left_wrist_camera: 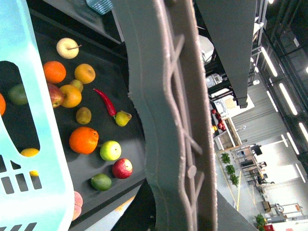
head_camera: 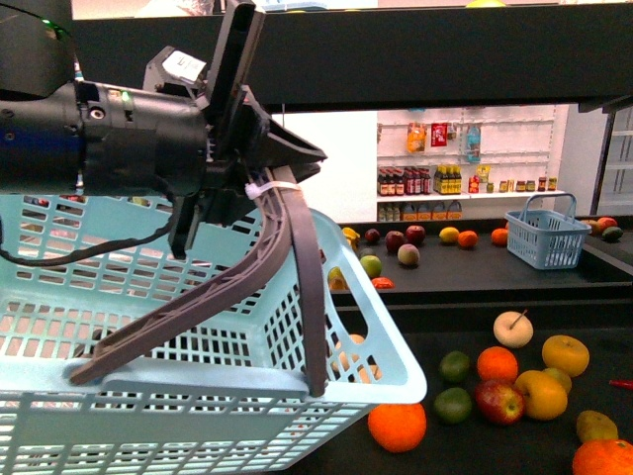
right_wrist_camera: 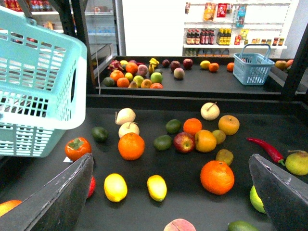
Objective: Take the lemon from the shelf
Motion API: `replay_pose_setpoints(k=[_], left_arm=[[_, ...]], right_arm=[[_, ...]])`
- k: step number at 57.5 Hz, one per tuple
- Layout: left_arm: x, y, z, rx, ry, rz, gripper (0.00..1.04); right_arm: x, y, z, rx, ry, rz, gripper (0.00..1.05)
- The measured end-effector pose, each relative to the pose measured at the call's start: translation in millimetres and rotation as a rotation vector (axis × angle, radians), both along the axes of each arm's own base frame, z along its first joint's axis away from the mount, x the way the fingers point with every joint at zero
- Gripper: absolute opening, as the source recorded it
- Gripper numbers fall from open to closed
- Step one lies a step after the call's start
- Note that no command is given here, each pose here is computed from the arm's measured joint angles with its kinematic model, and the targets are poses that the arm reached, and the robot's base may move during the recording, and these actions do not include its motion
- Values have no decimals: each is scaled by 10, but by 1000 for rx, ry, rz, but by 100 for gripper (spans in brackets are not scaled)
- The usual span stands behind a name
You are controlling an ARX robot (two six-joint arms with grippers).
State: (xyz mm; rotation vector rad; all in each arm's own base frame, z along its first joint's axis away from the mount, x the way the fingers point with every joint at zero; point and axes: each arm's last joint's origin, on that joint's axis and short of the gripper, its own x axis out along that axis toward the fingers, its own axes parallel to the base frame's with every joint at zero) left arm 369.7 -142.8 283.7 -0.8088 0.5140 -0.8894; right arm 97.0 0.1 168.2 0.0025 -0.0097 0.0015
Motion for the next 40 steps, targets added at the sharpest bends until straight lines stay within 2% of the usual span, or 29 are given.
replay_pose_setpoints(k=[13,20,22,27,35,40], left_arm=[[45,-156,1,12,1,9,8],[53,-156,-16,14,7,13,8],[53,-158,-16,14,6,14,8],[52,-159,-16,15,6,12,8],[54,-156,-16,16,5,20,8],[53,-159,-15,15,5,15,8]], right_arm=[[1,0,0,0,3,-2,97],[72,-27,-21,87,413,-70,97],[130,-38,-37,121,483,-75,97],[347,-65,-59,199,605,-76,97],[809,-76,-135,287,710,-75,97],[1369,-34,-414,342,847,-93,97]])
